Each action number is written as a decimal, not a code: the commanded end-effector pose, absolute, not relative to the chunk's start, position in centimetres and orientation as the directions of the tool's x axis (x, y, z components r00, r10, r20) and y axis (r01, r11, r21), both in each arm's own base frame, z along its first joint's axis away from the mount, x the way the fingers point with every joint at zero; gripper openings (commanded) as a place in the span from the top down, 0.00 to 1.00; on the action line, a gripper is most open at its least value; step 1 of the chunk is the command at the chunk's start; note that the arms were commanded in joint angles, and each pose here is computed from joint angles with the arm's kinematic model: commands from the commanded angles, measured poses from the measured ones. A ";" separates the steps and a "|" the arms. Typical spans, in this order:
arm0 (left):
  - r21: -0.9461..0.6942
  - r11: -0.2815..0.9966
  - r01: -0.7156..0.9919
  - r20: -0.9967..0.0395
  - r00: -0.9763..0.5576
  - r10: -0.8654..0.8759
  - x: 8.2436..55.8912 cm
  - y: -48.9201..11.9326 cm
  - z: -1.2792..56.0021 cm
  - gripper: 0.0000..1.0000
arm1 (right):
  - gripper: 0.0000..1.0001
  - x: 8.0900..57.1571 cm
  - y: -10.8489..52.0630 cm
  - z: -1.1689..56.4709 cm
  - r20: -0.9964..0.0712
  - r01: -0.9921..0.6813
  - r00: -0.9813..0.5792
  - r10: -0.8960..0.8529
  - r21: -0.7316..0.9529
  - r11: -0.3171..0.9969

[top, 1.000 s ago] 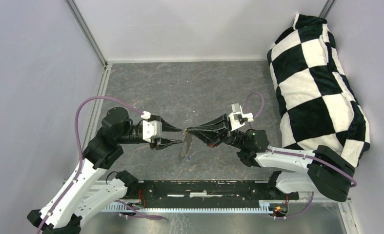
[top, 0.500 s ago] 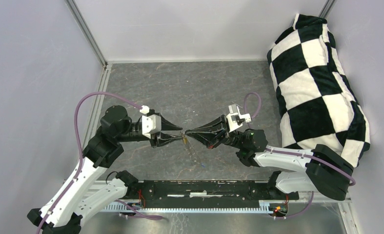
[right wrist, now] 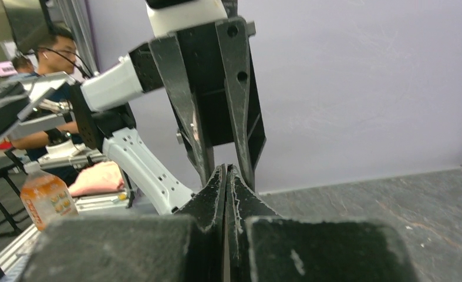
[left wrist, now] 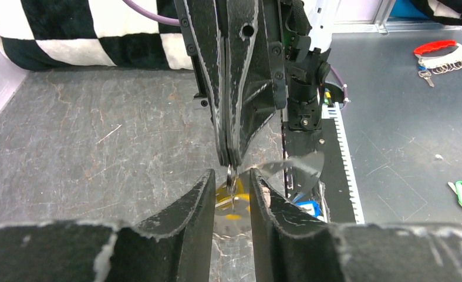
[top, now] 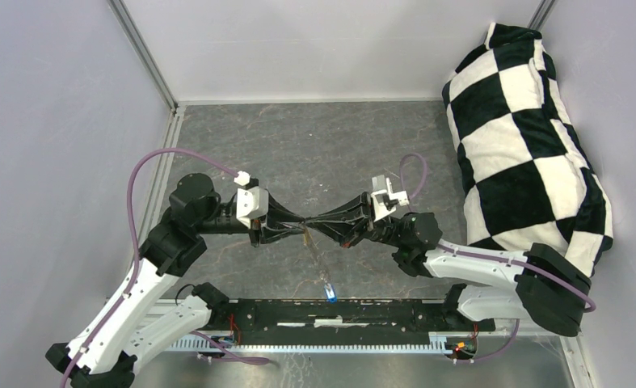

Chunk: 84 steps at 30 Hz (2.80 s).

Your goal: Put the keys on the keyring

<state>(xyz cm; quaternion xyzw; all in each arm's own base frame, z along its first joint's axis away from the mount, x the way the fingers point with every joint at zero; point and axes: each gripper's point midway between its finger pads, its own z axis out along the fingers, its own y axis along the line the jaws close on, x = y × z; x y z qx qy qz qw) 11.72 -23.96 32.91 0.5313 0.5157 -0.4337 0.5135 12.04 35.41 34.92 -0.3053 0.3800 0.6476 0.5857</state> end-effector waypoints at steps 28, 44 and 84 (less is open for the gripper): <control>0.078 0.039 0.996 -0.981 0.069 0.182 11.0 -23.2 31.2 0.63 | 1.00 10.6 35.0 35.9 -0.870 -0.999 -0.033 0.493 0.017 -0.035; 0.163 0.010 0.987 -0.954 0.156 0.255 10.6 -22.1 30.1 0.49 | 1.00 9.6 35.4 36.4 -0.864 -0.993 -0.074 0.498 0.017 -0.118; 0.122 0.049 0.991 -0.950 0.102 0.295 11.6 -22.2 28.7 0.98 | 0.46 14.5 37.0 32.1 -0.992 -0.993 0.119 -0.027 -0.120 0.001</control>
